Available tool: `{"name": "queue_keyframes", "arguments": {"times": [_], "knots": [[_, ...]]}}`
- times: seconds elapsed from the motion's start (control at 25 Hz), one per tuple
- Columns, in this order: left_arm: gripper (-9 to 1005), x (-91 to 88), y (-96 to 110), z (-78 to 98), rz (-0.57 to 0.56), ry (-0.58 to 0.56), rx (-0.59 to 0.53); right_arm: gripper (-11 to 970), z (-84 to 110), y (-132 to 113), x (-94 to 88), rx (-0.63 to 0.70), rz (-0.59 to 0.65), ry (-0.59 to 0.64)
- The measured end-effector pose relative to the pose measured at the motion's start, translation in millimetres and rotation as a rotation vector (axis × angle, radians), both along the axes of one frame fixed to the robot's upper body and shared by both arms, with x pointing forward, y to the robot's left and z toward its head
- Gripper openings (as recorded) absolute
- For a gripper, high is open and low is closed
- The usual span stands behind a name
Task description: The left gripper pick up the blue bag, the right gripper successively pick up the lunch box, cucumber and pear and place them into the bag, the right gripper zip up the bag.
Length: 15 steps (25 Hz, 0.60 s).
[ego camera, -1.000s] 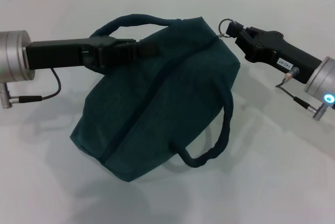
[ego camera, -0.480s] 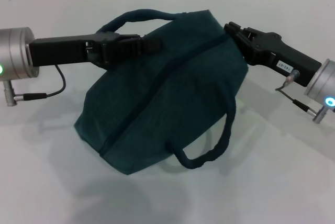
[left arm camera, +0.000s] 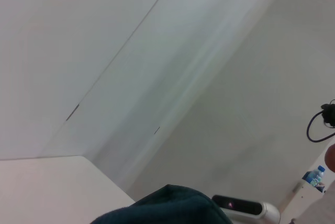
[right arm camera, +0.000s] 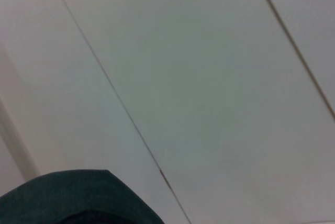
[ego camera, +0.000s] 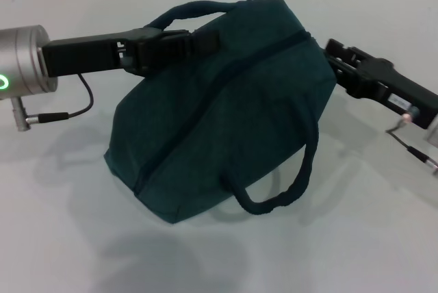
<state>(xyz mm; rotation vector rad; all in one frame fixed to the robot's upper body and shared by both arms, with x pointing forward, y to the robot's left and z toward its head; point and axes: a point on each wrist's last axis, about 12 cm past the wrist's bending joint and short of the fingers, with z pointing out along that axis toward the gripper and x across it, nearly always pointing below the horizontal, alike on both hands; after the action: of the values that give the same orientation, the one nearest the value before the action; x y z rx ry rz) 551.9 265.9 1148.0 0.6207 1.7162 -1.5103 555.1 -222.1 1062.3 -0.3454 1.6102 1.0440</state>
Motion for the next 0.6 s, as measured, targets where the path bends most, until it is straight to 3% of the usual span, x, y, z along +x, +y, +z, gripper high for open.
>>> {"name": "queue_keyframes", "arguments": {"times": [0.28, 0.52, 0.6], "knots": [[80, 5.7, -15, -0.2, -0.006, -0.009, -0.004, 542, -3.9, -41, -13.5, 0.039, -0.085, -0.006], [101, 15.7, -39, -1.4, -0.029, -0.024, 0.027, 794, -1.6, -87, -28.4, 0.05, -0.194, -0.032], [108, 17.6, -47, -2.5, -0.035, -0.024, 0.034, 796, -1.1, -98, -34.0, 0.061, -0.223, -0.04]]}}
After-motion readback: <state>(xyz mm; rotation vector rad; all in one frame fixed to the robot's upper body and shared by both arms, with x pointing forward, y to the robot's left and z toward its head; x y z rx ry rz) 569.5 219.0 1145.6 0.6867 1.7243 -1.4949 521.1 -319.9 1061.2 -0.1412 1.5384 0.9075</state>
